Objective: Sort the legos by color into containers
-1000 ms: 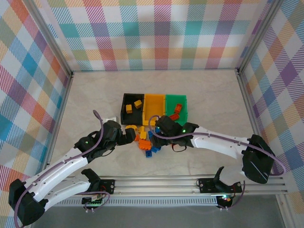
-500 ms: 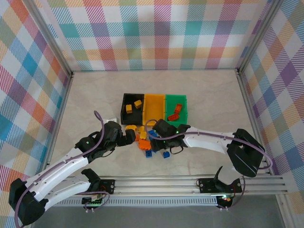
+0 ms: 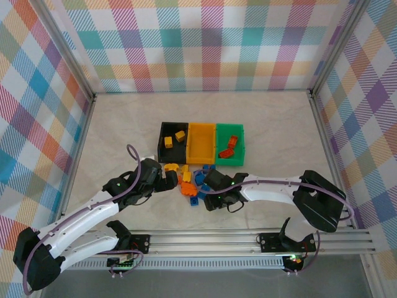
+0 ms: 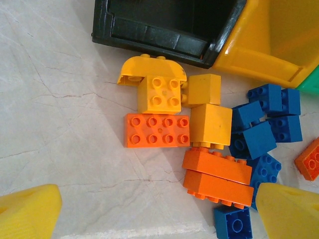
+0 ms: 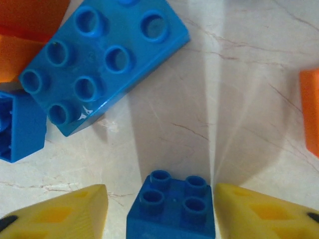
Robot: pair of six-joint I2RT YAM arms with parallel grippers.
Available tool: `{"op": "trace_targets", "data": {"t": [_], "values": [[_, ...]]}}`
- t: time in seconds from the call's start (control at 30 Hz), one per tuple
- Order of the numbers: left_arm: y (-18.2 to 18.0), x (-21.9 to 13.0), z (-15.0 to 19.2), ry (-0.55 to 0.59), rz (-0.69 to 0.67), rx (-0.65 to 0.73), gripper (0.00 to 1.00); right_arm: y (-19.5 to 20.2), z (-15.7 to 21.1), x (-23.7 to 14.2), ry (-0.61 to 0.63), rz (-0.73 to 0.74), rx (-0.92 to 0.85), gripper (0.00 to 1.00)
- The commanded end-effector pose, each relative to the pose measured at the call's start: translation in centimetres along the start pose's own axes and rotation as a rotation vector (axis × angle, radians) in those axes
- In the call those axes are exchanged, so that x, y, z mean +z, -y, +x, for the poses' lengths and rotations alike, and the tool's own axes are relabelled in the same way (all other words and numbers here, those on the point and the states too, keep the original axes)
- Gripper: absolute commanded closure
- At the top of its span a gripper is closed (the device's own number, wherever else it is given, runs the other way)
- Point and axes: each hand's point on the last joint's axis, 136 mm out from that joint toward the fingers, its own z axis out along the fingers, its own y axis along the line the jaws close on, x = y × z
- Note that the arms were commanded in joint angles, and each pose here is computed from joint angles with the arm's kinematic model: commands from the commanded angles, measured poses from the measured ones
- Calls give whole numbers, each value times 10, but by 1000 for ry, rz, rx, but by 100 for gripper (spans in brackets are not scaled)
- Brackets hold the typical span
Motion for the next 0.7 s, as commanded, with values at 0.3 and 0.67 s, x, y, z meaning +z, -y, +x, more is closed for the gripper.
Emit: {"op": "trace_targets", "data": {"t": [0.3, 0.67], "values": [[6, 2, 8, -26, 46, 7, 0, -13, -53, -55, 174, -24, -48, 71], [11, 1, 14, -54, 74, 20, 1, 3, -213, -68, 332, 15, 5, 70]]}}
